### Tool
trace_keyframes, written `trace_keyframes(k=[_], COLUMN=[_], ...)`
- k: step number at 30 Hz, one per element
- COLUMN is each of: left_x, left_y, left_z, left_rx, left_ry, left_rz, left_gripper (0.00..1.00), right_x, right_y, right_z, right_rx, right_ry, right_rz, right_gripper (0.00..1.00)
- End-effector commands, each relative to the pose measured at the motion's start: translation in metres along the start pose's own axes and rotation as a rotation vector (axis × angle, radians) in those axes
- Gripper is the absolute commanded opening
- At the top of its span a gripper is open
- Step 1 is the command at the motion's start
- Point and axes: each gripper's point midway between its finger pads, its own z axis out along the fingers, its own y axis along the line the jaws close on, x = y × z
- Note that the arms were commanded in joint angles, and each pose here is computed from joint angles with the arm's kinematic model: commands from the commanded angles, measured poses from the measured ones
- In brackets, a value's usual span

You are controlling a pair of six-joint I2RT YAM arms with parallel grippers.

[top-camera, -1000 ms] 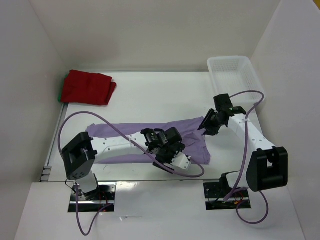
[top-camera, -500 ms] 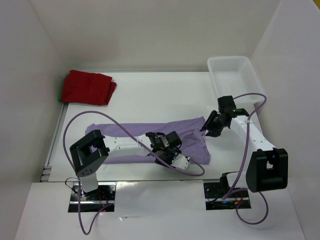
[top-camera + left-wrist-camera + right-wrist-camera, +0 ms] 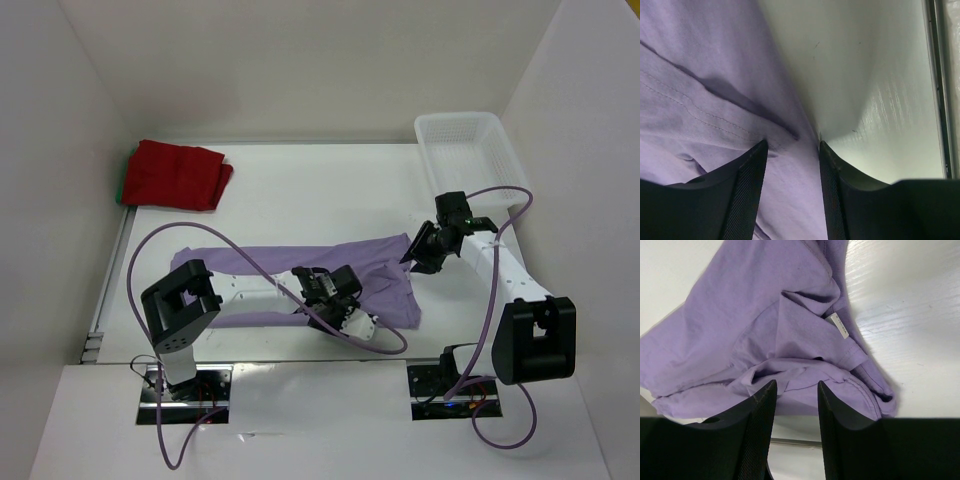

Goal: Fold and stack the t-shirts
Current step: Fold the other side of the tshirt into a rectangle

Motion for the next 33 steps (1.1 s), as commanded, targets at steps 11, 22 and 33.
trace_keyframes(k=[11, 22, 33], left_x=[-0.026, -0.020, -0.013], left_y=[0.010, 0.015, 0.005], left_z=[-0.021, -0.010, -0.001], left_rx=[0.009, -0.008, 0.028], left_ry=[-0.064, -0.037, -0.022], left_rz=[0.024, 0.054, 0.028], left_gripper=[0.54, 0.49, 0.45], right_x=[-0.001, -0.001, -0.001], right_y=[0.000, -0.001, -0.001], right_z=[0.000, 0.000, 0.000], right_rx=[-0.018, -0.018, -0.018], right_ry=[-0.016, -0.016, -0.016], right_rz=[-0.014, -0.023, -0.023], right_gripper=[0.43, 0.43, 0.43])
